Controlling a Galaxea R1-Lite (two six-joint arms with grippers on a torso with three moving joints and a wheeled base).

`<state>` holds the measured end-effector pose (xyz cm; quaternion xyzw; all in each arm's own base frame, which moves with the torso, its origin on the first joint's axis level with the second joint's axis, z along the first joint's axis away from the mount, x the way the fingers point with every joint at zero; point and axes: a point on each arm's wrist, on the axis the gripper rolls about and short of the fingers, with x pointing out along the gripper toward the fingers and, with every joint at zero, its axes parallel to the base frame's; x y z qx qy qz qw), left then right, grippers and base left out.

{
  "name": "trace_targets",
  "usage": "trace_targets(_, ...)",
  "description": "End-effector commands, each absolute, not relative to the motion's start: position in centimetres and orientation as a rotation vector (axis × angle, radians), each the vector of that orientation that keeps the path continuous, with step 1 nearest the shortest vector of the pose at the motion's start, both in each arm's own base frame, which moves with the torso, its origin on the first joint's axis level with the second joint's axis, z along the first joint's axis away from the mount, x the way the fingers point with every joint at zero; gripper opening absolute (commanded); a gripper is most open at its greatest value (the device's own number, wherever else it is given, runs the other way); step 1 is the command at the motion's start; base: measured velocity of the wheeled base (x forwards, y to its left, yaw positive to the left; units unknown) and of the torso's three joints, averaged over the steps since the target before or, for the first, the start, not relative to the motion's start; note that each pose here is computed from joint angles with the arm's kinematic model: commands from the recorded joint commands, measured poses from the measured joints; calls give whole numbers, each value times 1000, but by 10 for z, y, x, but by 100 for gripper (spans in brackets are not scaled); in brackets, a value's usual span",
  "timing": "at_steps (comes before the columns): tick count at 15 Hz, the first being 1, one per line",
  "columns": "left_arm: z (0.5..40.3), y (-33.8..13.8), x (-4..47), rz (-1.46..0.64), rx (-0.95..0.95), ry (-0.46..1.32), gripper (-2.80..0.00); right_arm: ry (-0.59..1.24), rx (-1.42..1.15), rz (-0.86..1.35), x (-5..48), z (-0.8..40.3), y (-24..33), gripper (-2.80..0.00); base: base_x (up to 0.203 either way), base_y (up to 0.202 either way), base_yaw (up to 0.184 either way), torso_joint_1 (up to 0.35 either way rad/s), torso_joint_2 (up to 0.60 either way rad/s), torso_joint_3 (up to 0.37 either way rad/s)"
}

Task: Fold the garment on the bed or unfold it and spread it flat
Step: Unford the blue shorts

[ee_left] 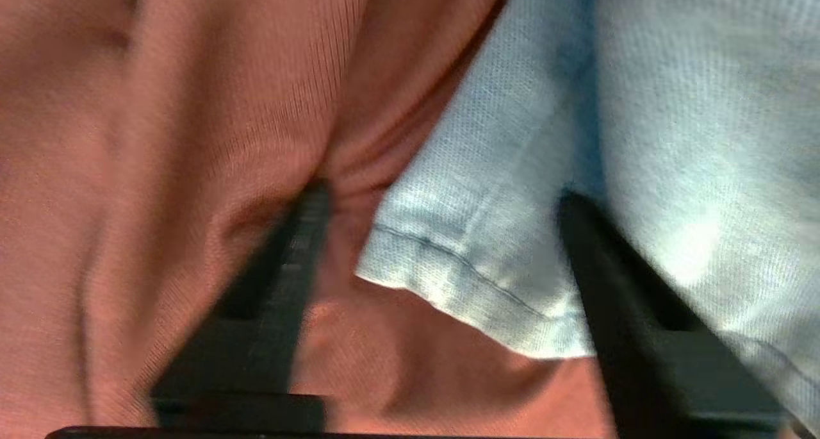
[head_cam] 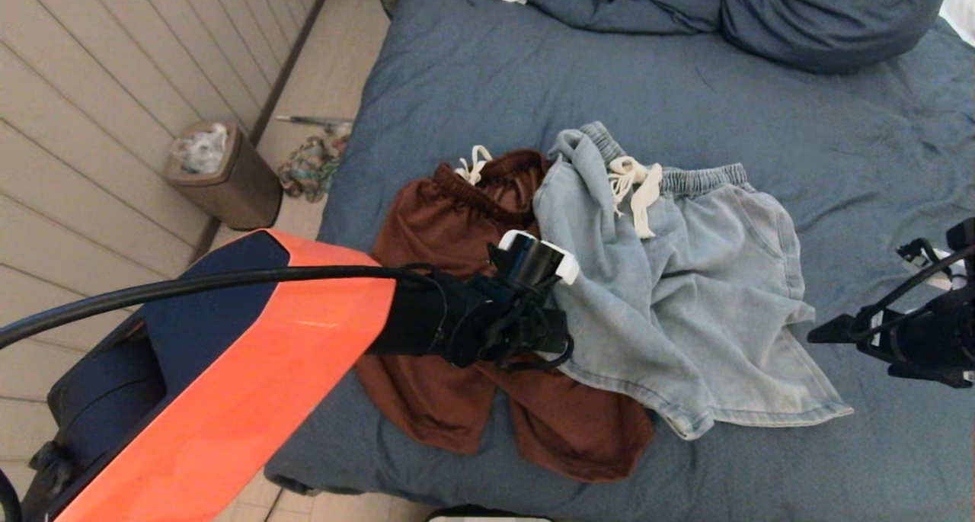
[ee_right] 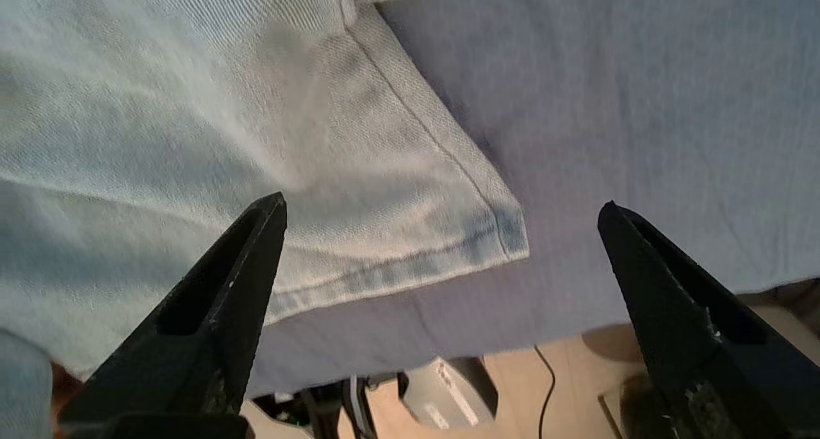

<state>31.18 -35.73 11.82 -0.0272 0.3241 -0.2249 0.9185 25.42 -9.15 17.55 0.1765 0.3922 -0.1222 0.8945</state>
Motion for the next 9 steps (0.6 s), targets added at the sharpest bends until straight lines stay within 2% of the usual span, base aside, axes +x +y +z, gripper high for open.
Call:
trace_targets(1,125,-361,305,-476,-61,654,-280,798,369,-255,256,172,-93,0,0,0,0,0,0,0)
trace_targets(9,125,-372,288,-508,-55,662,-280,791,373,-255,256,172,-94,0,0,0,0,0,0,0)
